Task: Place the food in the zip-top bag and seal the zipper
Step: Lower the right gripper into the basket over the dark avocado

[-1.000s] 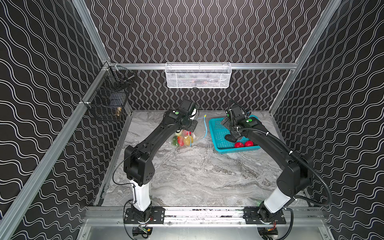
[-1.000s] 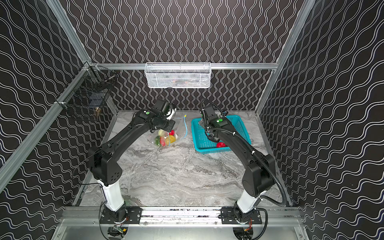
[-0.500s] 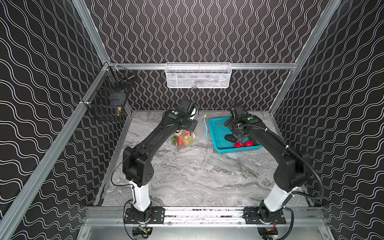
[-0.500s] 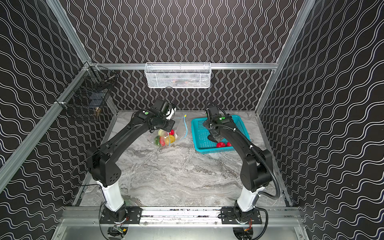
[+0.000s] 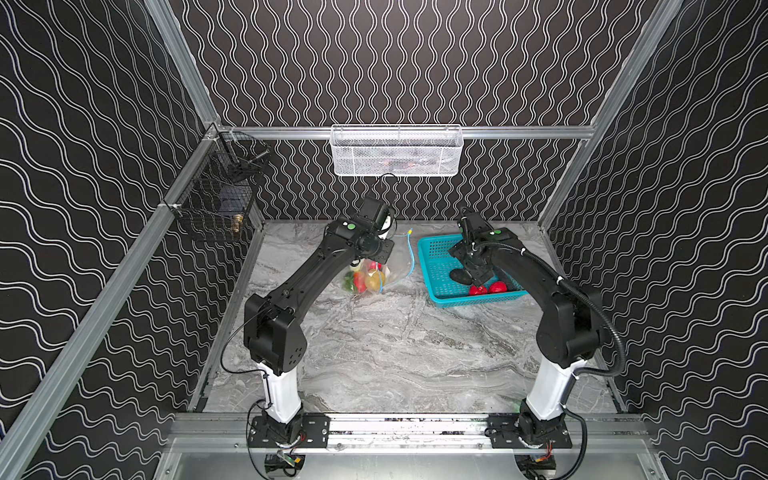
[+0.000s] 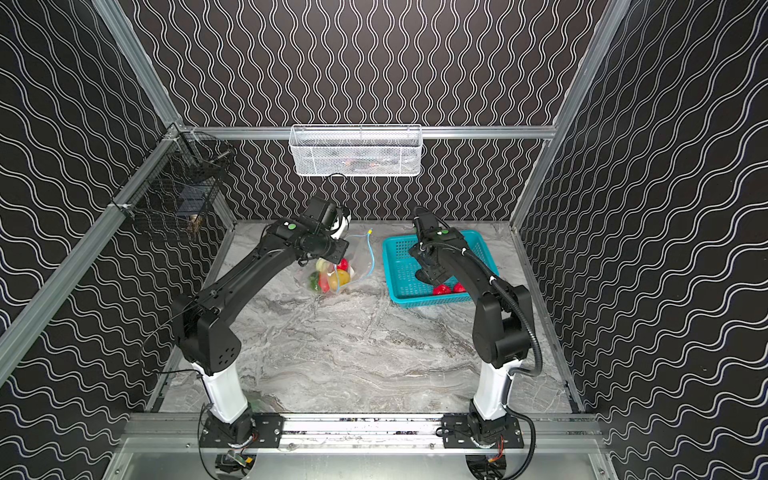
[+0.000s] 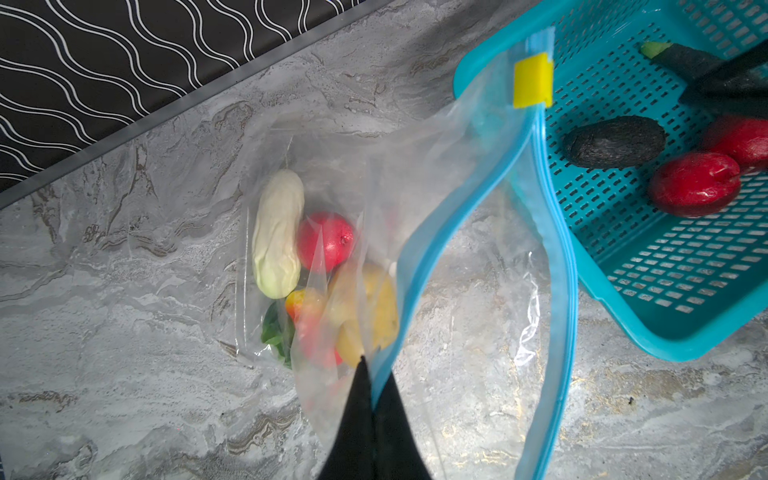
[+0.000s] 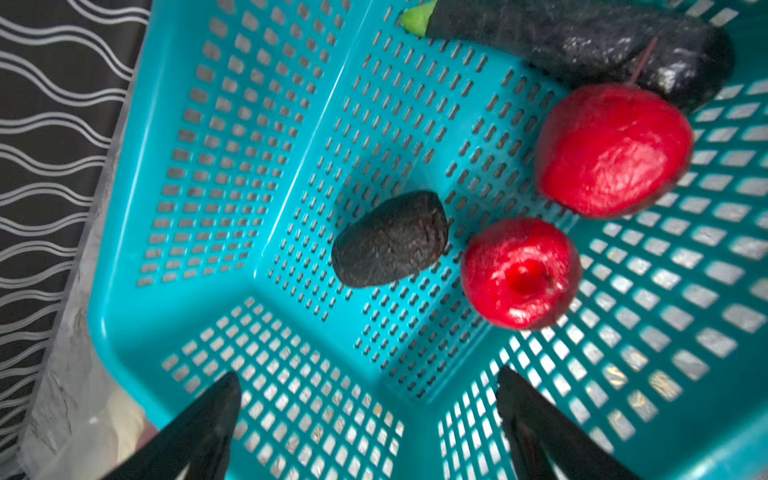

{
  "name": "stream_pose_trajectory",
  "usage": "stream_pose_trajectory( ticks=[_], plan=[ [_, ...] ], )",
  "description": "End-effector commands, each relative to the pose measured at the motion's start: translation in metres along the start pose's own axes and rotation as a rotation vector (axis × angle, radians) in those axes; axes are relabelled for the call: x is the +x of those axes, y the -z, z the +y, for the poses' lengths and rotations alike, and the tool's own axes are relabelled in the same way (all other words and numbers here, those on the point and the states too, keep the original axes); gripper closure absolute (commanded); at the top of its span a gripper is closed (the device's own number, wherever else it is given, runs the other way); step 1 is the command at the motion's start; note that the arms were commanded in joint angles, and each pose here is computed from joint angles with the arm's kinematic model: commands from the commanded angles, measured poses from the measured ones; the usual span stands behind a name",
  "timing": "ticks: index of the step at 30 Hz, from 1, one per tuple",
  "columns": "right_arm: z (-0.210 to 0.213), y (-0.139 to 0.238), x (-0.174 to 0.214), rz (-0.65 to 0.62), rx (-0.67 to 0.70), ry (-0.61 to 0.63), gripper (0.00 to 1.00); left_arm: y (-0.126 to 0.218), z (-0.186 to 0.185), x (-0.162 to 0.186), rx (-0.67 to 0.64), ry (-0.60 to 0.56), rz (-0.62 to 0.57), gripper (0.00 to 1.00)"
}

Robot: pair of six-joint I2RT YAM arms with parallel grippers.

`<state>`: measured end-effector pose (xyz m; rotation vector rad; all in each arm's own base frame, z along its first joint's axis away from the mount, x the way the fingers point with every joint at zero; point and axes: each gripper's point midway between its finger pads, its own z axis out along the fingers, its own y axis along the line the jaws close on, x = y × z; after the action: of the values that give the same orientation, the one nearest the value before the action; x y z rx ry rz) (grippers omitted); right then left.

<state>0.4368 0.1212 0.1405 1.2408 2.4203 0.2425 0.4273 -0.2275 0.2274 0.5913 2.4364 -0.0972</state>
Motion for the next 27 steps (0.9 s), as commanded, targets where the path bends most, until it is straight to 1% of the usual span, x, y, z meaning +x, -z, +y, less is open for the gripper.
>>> stream_pose_trajectory(
  ticks=[1,2,9,12,19,23,27],
  plan=[
    [0.006,-0.009,0.003,0.029,-0.008,-0.005,0.04,-0.001,0.0,-0.002,0.001,-0.005,-0.012,1.0],
    [0.01,-0.011,0.002,0.029,-0.021,0.0,0.04,-0.001,0.0,-0.002,0.002,-0.006,-0.012,1.0],
    [0.001,-0.029,0.001,0.036,0.009,-0.07,0.04,0.0,0.002,-0.003,0.003,-0.003,-0.014,1.0],
    [0.007,-0.036,-0.002,0.046,-0.016,-0.055,0.04,0.0,0.003,-0.002,-0.001,-0.001,-0.015,1.0],
    [-0.001,-0.057,-0.003,0.07,0.059,-0.05,0.07,0.001,0.004,-0.003,0.001,0.003,-0.018,1.0],
    [-0.004,-0.069,-0.002,0.09,0.086,-0.059,0.1,-0.002,0.003,-0.001,0.005,0.003,-0.009,1.0],
    [-0.003,-0.089,0.0,0.127,0.056,-0.05,0.12,-0.004,0.003,0.0,0.005,0.005,-0.002,1.0]
  ],
)
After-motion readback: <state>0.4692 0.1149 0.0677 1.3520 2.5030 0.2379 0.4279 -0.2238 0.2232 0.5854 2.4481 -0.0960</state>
